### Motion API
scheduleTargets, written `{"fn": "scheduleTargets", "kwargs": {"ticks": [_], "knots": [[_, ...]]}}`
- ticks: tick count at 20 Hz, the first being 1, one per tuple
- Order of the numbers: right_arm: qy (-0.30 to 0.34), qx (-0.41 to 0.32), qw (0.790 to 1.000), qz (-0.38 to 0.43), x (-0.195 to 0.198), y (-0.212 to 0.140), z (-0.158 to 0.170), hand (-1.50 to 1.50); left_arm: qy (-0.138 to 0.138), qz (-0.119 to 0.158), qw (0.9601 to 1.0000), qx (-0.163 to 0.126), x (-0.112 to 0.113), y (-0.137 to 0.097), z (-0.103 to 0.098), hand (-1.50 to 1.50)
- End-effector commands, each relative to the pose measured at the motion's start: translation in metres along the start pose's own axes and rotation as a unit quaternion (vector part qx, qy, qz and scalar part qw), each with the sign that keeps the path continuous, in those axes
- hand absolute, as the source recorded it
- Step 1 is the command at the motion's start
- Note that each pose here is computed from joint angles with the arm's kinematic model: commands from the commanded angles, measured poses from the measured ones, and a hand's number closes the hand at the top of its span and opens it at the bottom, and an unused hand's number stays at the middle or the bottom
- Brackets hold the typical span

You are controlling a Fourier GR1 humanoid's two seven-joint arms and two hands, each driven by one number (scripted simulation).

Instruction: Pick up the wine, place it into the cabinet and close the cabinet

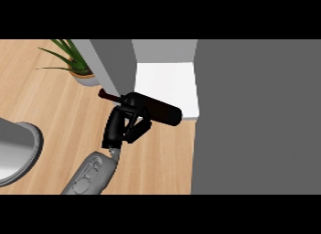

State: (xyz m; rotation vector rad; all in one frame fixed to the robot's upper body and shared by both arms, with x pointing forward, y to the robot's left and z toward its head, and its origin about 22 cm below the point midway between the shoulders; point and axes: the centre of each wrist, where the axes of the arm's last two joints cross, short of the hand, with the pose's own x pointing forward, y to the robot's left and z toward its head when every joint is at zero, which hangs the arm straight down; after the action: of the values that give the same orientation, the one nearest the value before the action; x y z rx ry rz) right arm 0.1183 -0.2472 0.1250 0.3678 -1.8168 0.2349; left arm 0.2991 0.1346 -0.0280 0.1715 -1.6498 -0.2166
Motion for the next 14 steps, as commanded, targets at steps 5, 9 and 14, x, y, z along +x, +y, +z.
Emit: {"fn": "scheduleTargets", "kwargs": {"ticks": [5,9,14], "knots": [[-0.027,0.007,1.0,-0.004,0.029,0.004,0.012,-1.5,0.005,0.002,1.0,0.006,0.046,-0.038,-0.031,1.5],[-0.034,0.009,0.999,-0.011,0.027,0.0,0.013,-1.5,0.02,-0.017,0.9995,0.019,0.049,-0.038,-0.052,1.5],[-0.033,0.022,0.999,-0.004,0.018,-0.009,0.003,-1.5,0.033,-0.079,0.996,0.024,0.04,-0.046,-0.055,1.5]]}}
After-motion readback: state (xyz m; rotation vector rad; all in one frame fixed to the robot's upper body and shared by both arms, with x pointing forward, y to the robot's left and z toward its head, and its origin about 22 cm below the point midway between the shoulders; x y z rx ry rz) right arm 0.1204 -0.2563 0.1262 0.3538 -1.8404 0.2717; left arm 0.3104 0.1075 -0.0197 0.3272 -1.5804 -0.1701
